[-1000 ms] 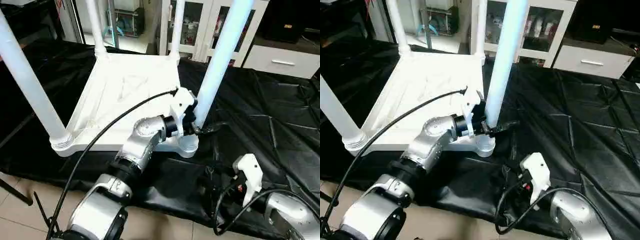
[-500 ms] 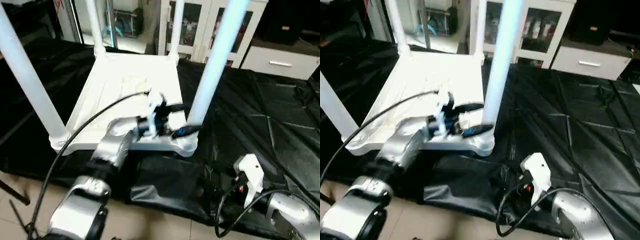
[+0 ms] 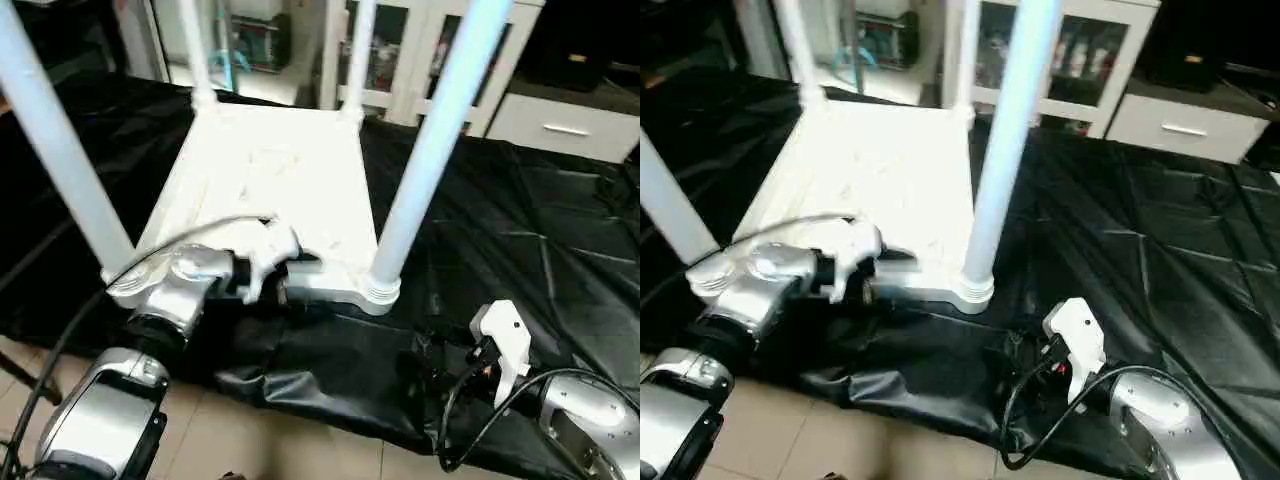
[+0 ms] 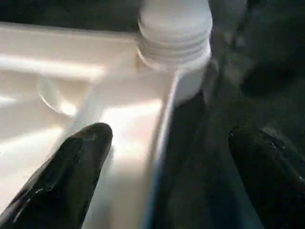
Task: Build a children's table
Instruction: Rotate table base
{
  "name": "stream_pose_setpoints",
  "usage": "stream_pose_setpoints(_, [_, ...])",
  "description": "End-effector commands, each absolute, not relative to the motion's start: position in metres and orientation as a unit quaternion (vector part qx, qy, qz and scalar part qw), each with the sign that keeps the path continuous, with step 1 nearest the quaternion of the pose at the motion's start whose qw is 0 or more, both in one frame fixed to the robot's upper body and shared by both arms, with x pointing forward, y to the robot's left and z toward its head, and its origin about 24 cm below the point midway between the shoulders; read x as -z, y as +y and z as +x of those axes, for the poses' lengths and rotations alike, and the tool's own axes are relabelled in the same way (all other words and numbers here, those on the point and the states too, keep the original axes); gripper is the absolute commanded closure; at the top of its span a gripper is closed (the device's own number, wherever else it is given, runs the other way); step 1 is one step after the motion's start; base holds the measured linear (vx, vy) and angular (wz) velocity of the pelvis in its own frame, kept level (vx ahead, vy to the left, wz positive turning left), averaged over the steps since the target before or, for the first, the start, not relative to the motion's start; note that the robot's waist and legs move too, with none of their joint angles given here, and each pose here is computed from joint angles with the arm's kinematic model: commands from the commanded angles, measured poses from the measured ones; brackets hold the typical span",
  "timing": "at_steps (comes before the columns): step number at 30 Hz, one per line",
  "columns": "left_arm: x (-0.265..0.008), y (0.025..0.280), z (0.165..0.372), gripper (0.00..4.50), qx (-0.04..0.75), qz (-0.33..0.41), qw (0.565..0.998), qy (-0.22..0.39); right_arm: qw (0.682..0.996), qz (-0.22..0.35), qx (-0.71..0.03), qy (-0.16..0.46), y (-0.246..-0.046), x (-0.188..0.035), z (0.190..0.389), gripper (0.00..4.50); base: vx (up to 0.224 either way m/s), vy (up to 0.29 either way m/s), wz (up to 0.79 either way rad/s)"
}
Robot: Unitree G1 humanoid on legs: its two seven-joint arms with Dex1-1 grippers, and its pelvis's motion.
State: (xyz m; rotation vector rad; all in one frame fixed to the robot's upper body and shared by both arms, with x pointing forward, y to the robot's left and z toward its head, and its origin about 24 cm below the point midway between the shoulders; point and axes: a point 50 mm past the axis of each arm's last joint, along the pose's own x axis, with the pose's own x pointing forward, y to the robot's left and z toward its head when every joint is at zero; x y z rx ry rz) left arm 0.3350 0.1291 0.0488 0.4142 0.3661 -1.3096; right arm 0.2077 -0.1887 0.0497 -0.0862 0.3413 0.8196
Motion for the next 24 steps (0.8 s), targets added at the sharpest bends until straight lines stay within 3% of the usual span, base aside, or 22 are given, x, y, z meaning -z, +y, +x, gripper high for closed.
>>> stream_pose_setpoints(1, [-0.056, 0.126, 0.341, 0.03, 0.601, 0.208, 0.755, 0.160, 0.909, -0.050, -0.382, 0.160, -0.198, -0.054, 0.212, 0.86, 0.000, 0.000, 0.00])
stream_pose_setpoints(11, [-0.060, 0.122, 0.350, 0.95, 0.584, 0.200, 0.769, 0.168, 0.908, -0.055, -0.384, 0.159, -0.199, -0.057, 0.210, 0.86, 0.000, 0.000, 0.00])
stream_pose_setpoints(24, [-0.061, 0.116, 0.351, 1.94, 0.613, 0.224, 0.734, 0.185, 0.905, -0.061, -0.386, 0.165, -0.201, -0.056, 0.208, 0.86, 0.000, 0.000, 0.00])
